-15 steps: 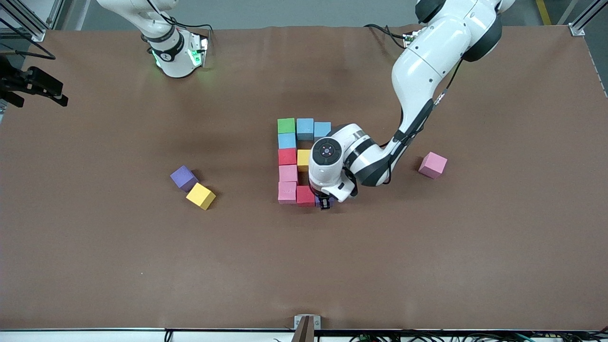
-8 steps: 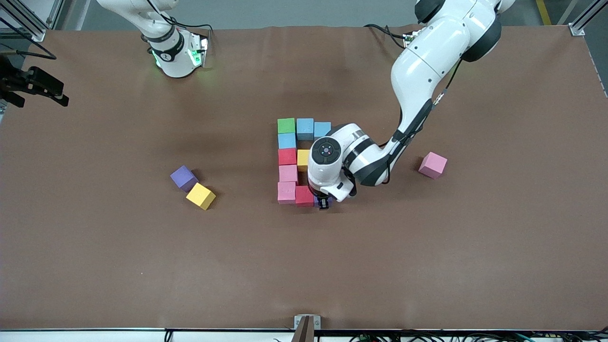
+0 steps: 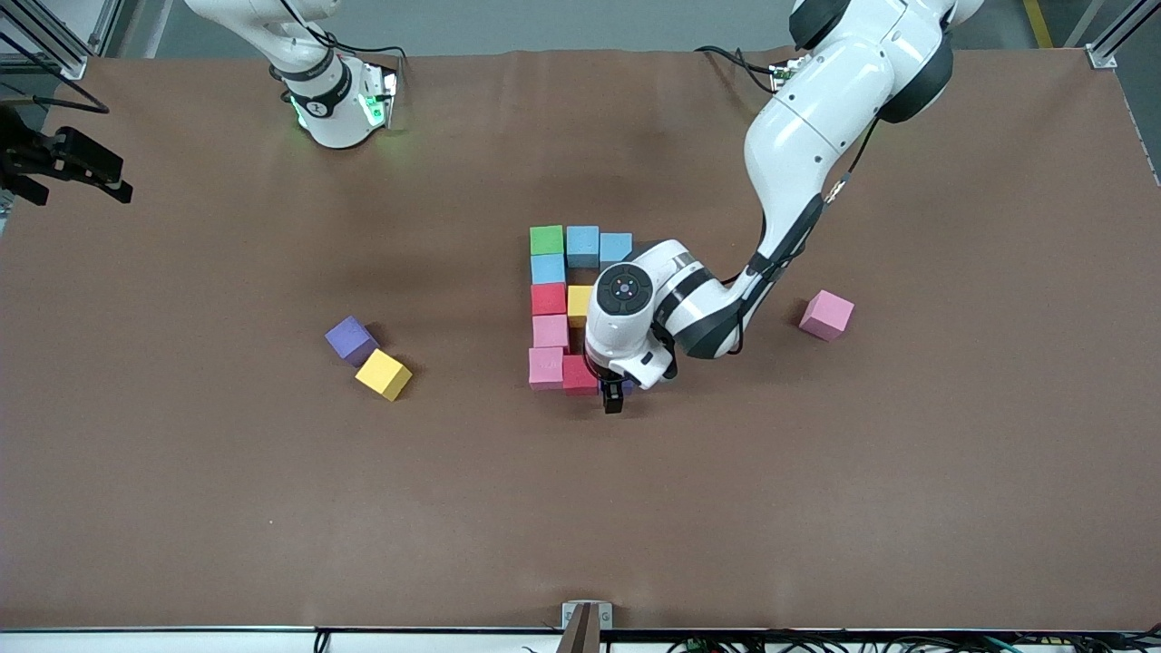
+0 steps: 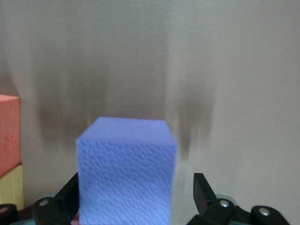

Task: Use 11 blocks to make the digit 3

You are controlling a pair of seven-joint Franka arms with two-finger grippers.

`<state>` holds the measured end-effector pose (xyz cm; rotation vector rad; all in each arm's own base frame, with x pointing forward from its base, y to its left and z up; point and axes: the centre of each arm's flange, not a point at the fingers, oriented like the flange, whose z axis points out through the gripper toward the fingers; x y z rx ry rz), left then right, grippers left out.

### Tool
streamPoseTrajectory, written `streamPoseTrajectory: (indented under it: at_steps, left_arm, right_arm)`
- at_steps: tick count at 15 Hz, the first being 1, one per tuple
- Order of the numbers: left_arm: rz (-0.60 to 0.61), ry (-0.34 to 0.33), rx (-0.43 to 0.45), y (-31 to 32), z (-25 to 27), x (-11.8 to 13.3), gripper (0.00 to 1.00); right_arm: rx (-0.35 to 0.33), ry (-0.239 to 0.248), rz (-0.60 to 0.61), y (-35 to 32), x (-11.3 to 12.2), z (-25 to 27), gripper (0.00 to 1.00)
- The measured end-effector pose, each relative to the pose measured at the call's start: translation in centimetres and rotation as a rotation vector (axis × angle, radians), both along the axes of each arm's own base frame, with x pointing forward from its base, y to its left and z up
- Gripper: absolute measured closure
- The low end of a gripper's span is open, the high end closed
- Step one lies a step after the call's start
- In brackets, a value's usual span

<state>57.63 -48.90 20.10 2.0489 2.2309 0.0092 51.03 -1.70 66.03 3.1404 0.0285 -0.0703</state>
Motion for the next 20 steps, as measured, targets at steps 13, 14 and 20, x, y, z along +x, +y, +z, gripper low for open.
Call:
streamPoseTrajectory:
  at_steps: [13,14,20]
  left_arm:
    - [-0.282,-0.067,0.035,2.4,13.0,1.2,0.0]
    - [-0.363,-0.069,0.038,3.8,14.1,1.7,0.0]
    - [-0.888,-0.052,0.113,15.9,16.2,4.3,0.0]
  right_arm:
    - [0.0,0.0,0.006,0.3,0.0,0.0,0.0]
    - [0.0,0.0,0.006,0.3,0.0,0.0,0.0]
    - [0.0,0.002,0.005,0.3,0.0,0.0,0.0]
